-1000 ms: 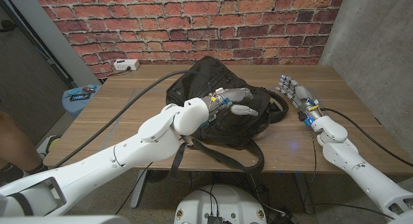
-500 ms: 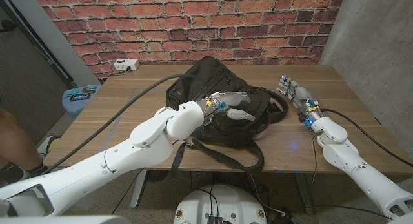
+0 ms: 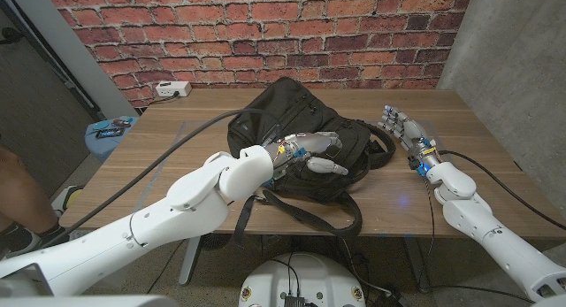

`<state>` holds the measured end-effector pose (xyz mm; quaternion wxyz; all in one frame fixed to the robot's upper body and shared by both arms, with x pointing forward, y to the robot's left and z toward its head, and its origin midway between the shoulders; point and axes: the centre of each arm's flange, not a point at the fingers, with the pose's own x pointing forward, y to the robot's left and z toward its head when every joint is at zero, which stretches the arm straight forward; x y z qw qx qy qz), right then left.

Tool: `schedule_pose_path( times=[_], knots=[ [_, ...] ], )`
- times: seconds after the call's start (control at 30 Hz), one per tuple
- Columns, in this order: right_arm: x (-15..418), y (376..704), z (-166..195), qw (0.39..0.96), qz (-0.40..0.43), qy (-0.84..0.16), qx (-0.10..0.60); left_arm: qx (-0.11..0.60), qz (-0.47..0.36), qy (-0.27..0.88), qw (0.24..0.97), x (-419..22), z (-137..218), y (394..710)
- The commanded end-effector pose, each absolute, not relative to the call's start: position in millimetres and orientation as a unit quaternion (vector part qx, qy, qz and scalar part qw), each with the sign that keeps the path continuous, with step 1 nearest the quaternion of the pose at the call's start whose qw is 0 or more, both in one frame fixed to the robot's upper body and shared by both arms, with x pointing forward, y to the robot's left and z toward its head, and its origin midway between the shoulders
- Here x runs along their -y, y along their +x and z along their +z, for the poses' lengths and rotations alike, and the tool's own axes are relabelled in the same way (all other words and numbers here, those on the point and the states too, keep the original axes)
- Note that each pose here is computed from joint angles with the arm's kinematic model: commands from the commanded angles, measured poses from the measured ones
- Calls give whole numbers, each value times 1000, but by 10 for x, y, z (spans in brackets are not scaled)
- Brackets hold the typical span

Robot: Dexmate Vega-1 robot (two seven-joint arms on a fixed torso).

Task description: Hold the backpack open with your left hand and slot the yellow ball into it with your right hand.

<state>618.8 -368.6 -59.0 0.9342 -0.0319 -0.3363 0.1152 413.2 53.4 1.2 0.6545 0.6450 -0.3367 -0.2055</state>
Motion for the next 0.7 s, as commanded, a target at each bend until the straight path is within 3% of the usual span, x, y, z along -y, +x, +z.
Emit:
schedule_pose_path(
  times=[0.03,0.7],
  knots=[
    [3667,6169,-611,934,115,-41,336,338,-213,659,638,-601,-55,4073],
    [3718,6132,-711,933,111,-42,339,348,-194,698,595,-629,-175,3969]
  ],
)
